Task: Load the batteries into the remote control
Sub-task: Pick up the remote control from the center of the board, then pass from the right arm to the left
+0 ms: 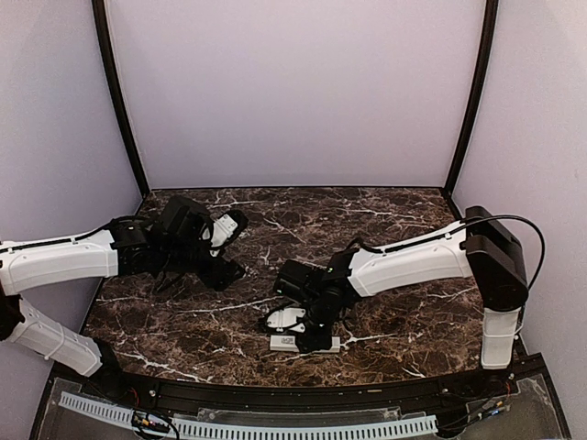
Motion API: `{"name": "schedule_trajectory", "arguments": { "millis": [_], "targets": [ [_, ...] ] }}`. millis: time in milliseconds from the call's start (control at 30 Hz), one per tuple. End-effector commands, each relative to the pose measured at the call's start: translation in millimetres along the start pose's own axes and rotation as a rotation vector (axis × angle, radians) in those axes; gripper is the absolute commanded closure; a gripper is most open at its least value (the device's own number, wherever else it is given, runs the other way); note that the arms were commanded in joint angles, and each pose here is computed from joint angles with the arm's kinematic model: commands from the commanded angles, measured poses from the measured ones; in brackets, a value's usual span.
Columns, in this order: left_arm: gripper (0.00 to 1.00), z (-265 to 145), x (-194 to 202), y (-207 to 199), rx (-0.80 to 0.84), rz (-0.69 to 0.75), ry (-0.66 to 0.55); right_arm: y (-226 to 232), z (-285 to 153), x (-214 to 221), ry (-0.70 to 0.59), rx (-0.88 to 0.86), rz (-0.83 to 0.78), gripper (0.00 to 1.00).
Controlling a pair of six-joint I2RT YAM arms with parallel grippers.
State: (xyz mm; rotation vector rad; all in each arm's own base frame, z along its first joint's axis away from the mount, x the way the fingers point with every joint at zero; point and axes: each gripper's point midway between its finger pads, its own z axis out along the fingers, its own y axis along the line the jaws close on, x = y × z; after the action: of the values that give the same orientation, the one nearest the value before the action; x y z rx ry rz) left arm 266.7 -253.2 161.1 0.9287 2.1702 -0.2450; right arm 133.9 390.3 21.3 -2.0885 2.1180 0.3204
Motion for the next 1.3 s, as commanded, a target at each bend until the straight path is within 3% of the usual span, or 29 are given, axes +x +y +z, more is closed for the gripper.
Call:
{"name": "schedule_trajectory", "arguments": {
  "millis": [0, 200, 533, 633, 833, 1033, 1267],
  "targets": [
    [0.27, -3.4, -1.0, -1.1, 0.015, -0.005, -0.018, -6.7, -24.3, -18.7, -0.079, 0.007, 0.045, 0.89],
    [0.27, -16.5, -16.3, -7.1, 0.058, -0.022, -0.117, -22.2, -65.1, -37.9, -0.213, 0.011, 0.138, 0.9],
    [0.27, -74.1, -56.8, -29.7, 0.228, -0.048, -0.476, -52.9, -151.1, -71.5, -0.471, 0.038, 0.29, 0.89],
    [0.27, -79.7, -60.8, -38.8, 0.299, -0.092, -0.514, -57.8, -178.7, -81.4, -0.559, 0.05, 0.312, 0.89],
    [0.26, -98.6, -82.7, -52.1, 0.436, -0.184, -0.661, -35.9, -231.7, -104.3, -0.772, -0.023, 0.232, 0.88],
    [0.13, -134.4, -114.2, -71.4, 0.589, -0.226, -0.827, -11.6, -261.9, -112.0, -0.917, -0.101, 0.131, 0.86],
    [0.09, -144.1, -124.4, -101.5, 0.654, -0.165, -0.868, -0.3, -279.8, -117.0, -0.997, -0.139, 0.08, 0.86]
  ]
}}
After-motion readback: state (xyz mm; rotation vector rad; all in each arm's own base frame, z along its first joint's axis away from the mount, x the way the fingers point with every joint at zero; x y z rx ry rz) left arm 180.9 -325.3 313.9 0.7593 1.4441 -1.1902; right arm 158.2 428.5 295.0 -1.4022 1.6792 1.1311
